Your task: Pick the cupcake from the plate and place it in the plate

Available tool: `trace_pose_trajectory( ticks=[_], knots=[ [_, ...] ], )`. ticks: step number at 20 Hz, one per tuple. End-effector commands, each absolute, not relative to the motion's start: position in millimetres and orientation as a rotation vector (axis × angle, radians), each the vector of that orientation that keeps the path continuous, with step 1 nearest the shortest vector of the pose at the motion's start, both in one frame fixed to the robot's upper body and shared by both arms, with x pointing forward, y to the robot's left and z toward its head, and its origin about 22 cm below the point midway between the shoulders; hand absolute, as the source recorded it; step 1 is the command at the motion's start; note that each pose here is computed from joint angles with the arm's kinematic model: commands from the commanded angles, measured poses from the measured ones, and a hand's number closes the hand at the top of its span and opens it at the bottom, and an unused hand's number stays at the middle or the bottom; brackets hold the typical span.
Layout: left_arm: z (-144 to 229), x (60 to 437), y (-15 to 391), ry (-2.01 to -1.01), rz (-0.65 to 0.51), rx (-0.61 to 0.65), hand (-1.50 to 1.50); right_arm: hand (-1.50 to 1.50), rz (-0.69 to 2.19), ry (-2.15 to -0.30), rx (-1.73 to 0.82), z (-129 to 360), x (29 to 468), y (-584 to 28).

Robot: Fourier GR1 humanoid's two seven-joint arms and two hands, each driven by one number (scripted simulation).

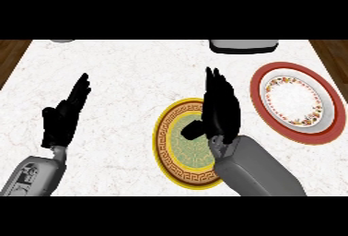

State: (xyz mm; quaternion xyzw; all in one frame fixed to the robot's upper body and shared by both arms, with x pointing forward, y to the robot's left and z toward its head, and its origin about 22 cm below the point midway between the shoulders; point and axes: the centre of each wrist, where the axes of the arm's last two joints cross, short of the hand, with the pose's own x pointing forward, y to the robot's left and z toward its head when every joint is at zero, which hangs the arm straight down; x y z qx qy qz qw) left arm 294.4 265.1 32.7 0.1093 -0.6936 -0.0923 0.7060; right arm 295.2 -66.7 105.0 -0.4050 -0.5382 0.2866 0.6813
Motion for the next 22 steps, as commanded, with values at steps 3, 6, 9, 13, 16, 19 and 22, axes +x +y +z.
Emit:
trace_pose_trajectory(
  ticks=[3, 6, 9, 13, 16, 19, 22],
  knots=[
    [36.6, 294.2, 261.9, -1.568, -0.212, 0.215, 0.0, -1.5, 0.671, -0.952, -0.913, 124.9, 300.3, -92.6],
    [29.6, 293.3, 251.2, -1.54, -0.213, 0.23, 0.0, -1.5, 0.667, -0.921, -0.9, 132.8, 302.5, -80.4],
    [33.9, 297.0, 247.9, -1.561, -0.222, 0.205, 0.0, -1.5, 0.684, -0.9, -0.89, 120.3, 293.6, -97.0],
    [32.8, 303.3, 249.8, -1.557, -0.207, 0.206, 0.0, -1.5, 0.722, -0.84, -0.878, 119.2, 313.0, -91.1],
    [41.1, 301.3, 255.9, -1.557, -0.216, 0.217, 0.0, -1.5, 0.75, -0.768, -0.876, 88.0, 319.0, -105.4],
    [41.0, 296.1, 265.2, -1.57, -0.214, 0.218, 0.0, -1.5, 0.741, -0.766, -0.87, 72.3, 322.1, -106.7],
    [23.1, 298.4, 260.0, -1.553, -0.249, 0.223, 0.0, -1.5, 0.759, -0.758, -0.846, 70.3, 328.3, -93.7]
  ],
)
